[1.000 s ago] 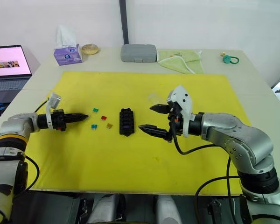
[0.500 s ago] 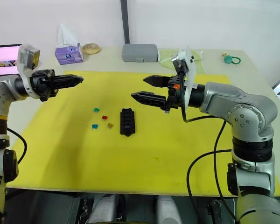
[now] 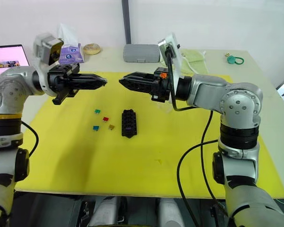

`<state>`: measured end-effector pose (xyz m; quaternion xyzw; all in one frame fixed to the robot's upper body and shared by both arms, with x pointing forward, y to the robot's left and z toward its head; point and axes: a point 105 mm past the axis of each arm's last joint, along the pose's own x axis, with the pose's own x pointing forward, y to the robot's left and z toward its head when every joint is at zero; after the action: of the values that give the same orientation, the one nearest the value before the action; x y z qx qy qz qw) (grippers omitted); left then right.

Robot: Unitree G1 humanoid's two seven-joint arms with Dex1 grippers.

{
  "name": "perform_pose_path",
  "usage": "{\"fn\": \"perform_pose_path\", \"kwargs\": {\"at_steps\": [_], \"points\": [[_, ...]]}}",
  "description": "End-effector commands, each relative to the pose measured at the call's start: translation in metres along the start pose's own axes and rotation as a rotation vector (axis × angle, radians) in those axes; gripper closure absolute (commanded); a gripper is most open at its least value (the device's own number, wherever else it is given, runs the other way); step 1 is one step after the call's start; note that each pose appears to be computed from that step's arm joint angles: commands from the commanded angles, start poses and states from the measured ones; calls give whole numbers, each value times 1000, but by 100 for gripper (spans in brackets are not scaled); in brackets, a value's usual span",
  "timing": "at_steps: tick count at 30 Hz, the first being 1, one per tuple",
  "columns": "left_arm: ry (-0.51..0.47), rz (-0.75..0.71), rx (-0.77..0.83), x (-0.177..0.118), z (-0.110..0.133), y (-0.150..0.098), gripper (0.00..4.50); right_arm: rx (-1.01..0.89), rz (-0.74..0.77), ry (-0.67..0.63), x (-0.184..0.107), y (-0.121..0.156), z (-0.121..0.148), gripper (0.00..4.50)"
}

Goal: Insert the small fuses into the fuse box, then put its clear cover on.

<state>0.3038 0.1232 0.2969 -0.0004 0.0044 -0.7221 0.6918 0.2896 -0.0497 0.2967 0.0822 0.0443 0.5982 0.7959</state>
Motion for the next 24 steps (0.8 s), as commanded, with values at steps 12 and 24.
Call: {"fn": "perform_pose_path", "kwargs": {"at_steps": [12, 24], "points": [[74, -53, 50, 10, -10, -5, 450, -61, -39, 0, -15, 7, -1, 314], [322, 74, -484, -12, -158, -45, 450, -110, -38, 394, -56, 26, -101, 314]]}}
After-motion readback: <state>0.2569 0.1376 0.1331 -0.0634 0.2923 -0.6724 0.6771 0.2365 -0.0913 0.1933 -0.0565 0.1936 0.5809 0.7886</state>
